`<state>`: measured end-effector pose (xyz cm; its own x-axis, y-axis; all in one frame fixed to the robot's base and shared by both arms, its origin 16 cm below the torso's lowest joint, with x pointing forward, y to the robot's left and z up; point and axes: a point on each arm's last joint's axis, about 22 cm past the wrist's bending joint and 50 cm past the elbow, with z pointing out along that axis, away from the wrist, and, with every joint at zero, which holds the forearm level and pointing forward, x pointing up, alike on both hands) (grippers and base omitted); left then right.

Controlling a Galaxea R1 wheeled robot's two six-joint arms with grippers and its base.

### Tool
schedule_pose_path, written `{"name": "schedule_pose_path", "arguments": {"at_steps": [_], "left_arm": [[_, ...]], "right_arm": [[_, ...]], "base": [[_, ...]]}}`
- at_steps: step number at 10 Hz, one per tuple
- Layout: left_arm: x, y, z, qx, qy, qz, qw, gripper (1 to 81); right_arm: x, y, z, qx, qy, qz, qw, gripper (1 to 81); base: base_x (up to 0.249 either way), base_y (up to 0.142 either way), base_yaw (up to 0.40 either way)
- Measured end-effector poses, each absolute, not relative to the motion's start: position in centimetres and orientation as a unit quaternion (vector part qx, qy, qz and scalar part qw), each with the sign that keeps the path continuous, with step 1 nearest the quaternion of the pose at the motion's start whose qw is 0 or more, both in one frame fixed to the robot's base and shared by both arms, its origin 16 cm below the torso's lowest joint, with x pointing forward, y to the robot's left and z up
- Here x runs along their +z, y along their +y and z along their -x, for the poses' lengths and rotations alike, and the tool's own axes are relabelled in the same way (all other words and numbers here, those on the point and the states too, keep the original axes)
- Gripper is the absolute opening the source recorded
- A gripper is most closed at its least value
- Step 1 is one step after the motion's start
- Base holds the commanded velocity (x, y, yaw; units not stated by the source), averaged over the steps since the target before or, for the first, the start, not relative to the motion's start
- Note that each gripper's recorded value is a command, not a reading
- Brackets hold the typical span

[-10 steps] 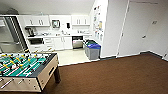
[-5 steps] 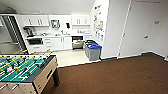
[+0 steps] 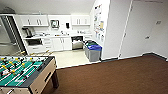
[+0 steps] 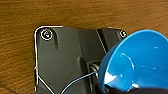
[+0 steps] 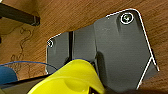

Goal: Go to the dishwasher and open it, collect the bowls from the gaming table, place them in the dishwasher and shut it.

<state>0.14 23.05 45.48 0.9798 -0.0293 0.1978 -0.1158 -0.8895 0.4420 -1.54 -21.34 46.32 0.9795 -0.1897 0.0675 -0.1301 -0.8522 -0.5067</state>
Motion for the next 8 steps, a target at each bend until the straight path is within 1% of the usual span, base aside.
{"name": "schedule_pose_path", "arguments": {"at_steps": [2,5,8], "left_arm": [[45.49,23.03,-0.22,0.094,-0.038,-0.967,0.232,1.0],[45.46,23.71,-0.16,0.093,-0.038,-0.968,0.228,1.0],[45.47,23.55,-0.24,0.094,-0.038,-0.968,0.229,1.0]], "right_arm": [[46.31,-21.51,1.51,-0.058,0.083,0.961,0.258,1.0],[46.34,-20.92,1.52,-0.057,0.084,0.96,0.261,1.0],[46.32,-21.3,1.7,-0.057,0.083,0.961,0.259,1.0]], "base": [[0.124,0.07,0.0],[0.123,0.0,0.0],[0.122,0.0,0.0]]}}
